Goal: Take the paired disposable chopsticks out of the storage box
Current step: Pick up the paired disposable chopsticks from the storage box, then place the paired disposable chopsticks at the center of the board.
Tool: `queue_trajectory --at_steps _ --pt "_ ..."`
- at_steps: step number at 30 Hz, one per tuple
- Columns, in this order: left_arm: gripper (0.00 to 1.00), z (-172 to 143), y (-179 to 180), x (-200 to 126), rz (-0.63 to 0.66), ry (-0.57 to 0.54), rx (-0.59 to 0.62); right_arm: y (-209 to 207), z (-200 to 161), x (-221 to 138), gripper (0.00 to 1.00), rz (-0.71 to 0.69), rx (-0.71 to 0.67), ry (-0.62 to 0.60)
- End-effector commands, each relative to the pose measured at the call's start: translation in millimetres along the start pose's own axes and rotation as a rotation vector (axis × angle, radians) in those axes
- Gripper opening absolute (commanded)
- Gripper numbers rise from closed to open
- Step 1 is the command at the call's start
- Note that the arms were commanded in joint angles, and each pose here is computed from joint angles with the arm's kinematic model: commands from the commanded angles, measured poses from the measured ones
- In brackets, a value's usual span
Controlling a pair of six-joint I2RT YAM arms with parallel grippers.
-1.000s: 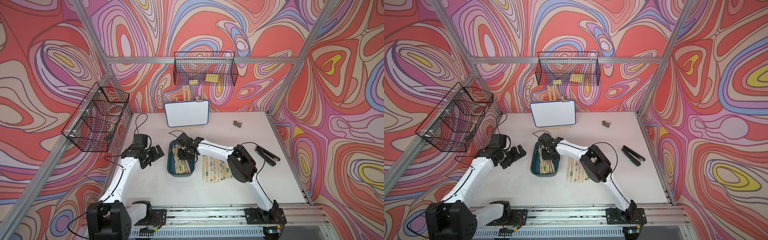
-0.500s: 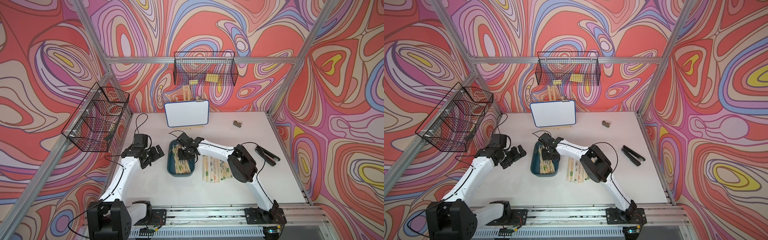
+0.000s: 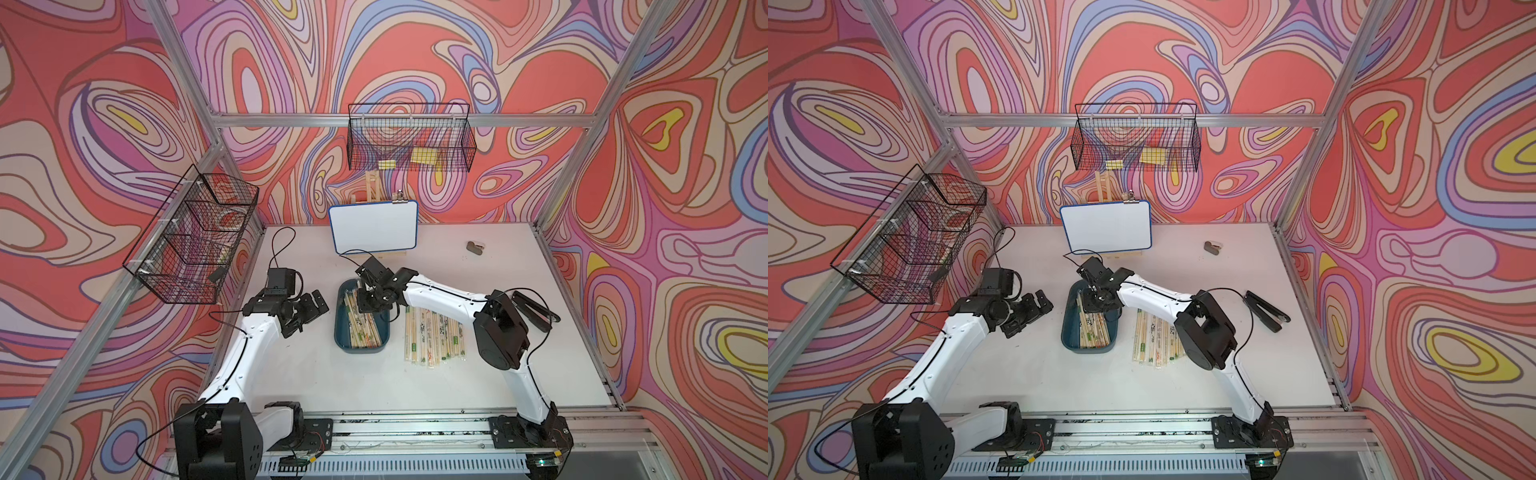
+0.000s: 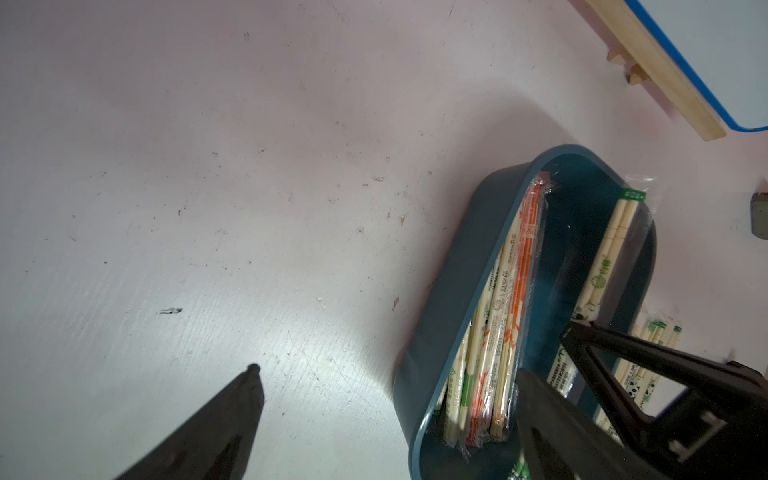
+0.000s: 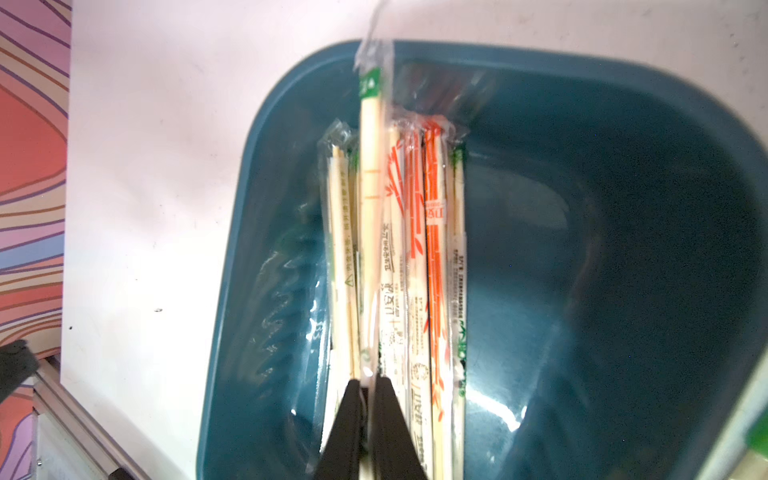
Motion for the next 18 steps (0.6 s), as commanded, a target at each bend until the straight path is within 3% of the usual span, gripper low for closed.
queue_trajectory --at_steps 1,18 --pt "1.00 1 0 -1 -0.011 0.000 0.003 8 11 -28 0.00 0.029 0.003 -0.065" --pt "1.00 0 -5 -2 -0.049 0.005 -0.006 -59 22 -79 0.00 -0.012 0.139 -0.171"
Point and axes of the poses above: each gripper's point midway between its finger pads, its own x axis out along the fingers, its own y axis along the line the jaws close on, z = x × y, the point moved 5 cm from there along -x, back along the fingers, and after that the axes turned 14 degrees about x, right-handed, at the moved point
